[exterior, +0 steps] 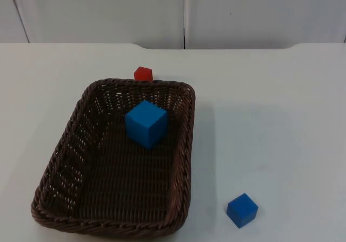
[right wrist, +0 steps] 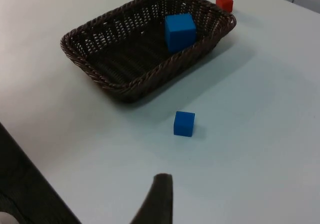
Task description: Pick up the basket with the left hand and place the largest block into the basket with the right hand.
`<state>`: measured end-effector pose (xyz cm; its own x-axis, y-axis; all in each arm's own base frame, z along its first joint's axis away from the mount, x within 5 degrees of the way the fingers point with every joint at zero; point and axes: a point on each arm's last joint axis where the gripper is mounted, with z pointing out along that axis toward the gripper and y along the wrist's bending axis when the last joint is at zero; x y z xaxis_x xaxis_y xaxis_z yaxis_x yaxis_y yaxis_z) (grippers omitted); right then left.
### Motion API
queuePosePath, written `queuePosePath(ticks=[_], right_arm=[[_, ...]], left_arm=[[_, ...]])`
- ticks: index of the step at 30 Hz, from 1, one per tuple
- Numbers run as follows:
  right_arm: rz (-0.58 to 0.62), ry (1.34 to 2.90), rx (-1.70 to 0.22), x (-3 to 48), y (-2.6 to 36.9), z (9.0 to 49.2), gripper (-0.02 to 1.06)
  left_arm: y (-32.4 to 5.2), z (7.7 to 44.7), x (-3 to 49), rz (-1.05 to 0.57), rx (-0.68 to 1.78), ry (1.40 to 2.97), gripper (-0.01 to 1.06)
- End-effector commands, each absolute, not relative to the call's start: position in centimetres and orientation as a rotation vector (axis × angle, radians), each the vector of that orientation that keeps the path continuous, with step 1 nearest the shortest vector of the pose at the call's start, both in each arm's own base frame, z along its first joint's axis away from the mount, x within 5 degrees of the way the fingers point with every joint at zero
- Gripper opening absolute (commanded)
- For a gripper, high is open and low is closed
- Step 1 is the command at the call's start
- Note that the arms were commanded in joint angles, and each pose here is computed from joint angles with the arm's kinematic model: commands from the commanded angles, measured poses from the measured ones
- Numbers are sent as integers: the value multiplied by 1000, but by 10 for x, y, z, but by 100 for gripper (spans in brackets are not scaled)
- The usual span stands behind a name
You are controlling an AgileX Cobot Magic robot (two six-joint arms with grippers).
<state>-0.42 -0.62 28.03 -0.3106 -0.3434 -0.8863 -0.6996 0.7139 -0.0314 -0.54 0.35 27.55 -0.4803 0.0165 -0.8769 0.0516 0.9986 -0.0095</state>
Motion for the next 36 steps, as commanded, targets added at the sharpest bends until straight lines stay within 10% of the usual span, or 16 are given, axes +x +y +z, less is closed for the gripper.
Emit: queuePosePath(ticks=[1, 5, 36], right_arm=[[443, 1916, -805, -4, -6, 280, 83], [443, 1916, -805, -4, -6, 280, 105], [447, 1918, -802, -4, -6, 280, 105]], left_arm=[[3, 275, -5, -52, 45, 2061, 105], [3, 275, -5, -52, 45, 2061, 105], [3, 275, -5, -49, 45, 2061, 105]])
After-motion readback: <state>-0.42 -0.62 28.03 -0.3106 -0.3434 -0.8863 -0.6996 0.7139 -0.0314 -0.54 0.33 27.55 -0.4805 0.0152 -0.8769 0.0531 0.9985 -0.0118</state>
